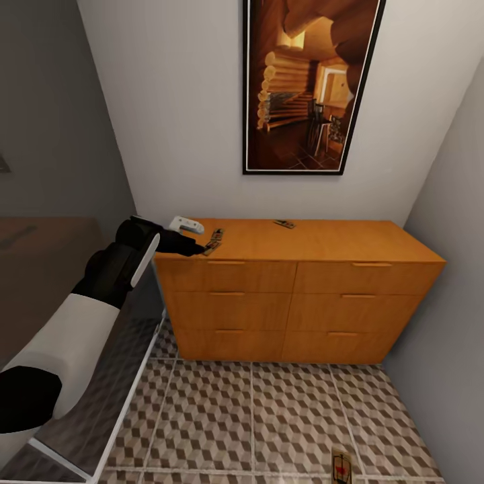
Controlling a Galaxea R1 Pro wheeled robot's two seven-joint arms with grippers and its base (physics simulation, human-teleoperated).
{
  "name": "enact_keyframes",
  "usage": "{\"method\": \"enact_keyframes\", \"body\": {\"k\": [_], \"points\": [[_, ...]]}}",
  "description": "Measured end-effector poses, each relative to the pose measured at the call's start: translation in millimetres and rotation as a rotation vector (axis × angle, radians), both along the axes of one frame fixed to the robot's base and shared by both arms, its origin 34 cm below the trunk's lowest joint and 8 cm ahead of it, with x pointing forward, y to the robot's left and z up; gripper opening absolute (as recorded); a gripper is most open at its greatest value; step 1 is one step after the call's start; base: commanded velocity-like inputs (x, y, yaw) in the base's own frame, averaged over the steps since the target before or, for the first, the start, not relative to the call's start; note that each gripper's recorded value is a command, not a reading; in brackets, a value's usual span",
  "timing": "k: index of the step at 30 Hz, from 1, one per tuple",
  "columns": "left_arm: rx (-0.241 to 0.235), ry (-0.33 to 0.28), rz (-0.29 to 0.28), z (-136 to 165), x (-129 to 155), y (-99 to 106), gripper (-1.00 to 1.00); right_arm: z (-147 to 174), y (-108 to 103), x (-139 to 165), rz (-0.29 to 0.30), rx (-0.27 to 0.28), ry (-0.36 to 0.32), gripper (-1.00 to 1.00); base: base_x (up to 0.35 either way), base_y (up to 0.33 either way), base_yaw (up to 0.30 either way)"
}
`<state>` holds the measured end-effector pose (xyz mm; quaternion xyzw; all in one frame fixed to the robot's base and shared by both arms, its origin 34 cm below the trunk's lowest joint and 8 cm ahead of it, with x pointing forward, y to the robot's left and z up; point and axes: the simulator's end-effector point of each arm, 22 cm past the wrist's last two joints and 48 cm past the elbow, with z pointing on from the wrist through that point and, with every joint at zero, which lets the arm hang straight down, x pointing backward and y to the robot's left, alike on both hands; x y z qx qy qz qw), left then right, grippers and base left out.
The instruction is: Take the four mousetraps from the cabinet in the bathroom and place them on the bathroom floor. Make sure all four end up on the same floor surface, and ensure that at least two of them are either under or directly next to the same bathroom sink.
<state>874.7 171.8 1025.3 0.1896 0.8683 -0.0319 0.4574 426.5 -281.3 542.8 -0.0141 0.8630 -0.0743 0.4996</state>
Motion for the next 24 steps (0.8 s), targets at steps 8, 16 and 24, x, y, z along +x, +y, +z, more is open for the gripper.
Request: {"method": "enact_keyframes", "body": {"k": [8, 16, 24], "points": [[0.001, 0.018, 0.005, -7.5, 0.3, 2.1, 1.0, -0.1, 0.1, 0.0, 0.0, 0.0, 0.0, -1.0, 0.251, 0.0, 0.0], [0.001, 0.021, 0.005, -9.0, 0.6, 2.4, 1.0, -0.3, 0.1, 0.1, 0.0, 0.0, 0.0, -1.0, 0.037, 0.0, 0.0], [-0.001, 0.023, 0.001, -9.5, 0.1, 1.0, 1.0, -0.3, 0.3, 0.1, 0.001, 0.0, 0.001, -1.0, 0.004, 0.0, 0.0]]}}
